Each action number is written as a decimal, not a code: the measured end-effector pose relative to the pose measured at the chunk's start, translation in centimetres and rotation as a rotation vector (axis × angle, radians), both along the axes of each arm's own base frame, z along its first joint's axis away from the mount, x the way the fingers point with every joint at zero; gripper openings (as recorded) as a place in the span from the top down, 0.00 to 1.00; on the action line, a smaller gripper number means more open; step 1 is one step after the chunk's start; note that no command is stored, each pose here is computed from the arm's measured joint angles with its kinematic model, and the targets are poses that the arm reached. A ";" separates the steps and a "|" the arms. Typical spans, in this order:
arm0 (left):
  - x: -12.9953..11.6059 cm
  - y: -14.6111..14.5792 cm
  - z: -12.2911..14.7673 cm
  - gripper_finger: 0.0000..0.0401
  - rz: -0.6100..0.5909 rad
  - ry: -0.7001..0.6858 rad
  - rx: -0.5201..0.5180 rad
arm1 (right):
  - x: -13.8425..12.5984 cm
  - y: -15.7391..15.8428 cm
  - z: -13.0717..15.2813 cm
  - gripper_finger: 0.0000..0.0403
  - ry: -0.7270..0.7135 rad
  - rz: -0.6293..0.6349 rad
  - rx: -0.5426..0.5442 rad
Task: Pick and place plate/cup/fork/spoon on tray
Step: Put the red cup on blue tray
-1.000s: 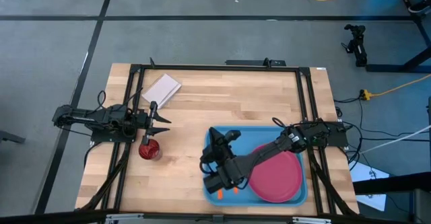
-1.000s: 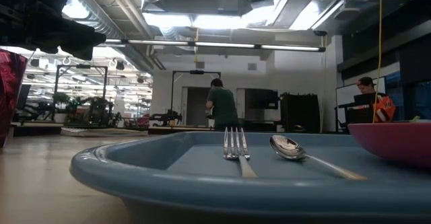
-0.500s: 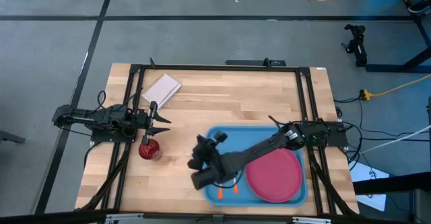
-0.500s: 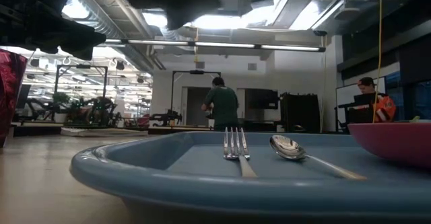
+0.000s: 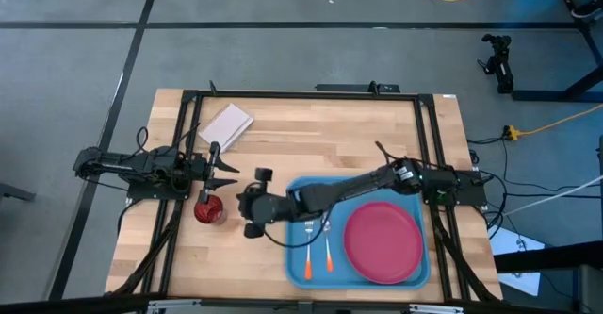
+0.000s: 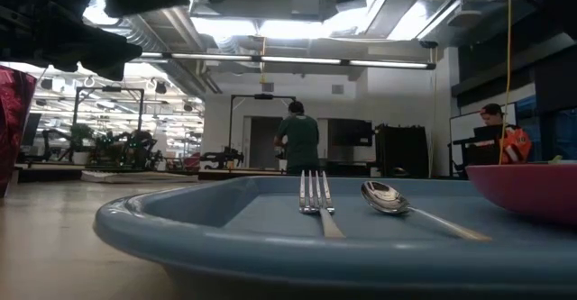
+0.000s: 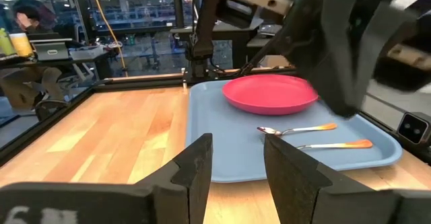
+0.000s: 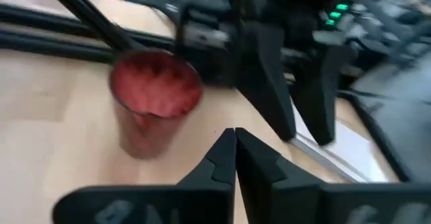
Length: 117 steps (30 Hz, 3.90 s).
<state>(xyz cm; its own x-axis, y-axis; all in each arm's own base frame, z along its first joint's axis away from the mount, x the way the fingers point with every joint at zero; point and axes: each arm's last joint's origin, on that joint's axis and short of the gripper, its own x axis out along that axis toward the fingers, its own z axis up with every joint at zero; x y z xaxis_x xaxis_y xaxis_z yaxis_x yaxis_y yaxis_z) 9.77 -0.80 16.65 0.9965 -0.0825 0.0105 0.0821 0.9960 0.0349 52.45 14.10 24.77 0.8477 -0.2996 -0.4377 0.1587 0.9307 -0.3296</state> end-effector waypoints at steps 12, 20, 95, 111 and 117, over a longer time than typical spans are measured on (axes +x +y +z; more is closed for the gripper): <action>0.0 0.0 0.0 0.68 0.005 0.000 0.000 | 1.1 -0.5 1.8 0.99 -0.126 0.313 0.095; 0.0 0.0 0.0 0.68 0.010 0.000 0.000 | 1.8 -3.1 1.8 0.99 -0.138 0.281 0.164; 0.0 0.3 0.1 0.68 0.116 -0.013 -0.003 | -27.3 -17.5 12.1 0.97 -0.146 0.189 0.325; 0.0 0.3 0.1 0.68 0.115 -0.014 -0.003 | -39.2 -15.9 -2.8 0.97 -0.512 0.164 0.318; 0.0 0.3 0.1 0.68 0.115 -0.015 -0.003 | -41.1 -15.7 -6.5 0.97 -0.667 0.151 0.306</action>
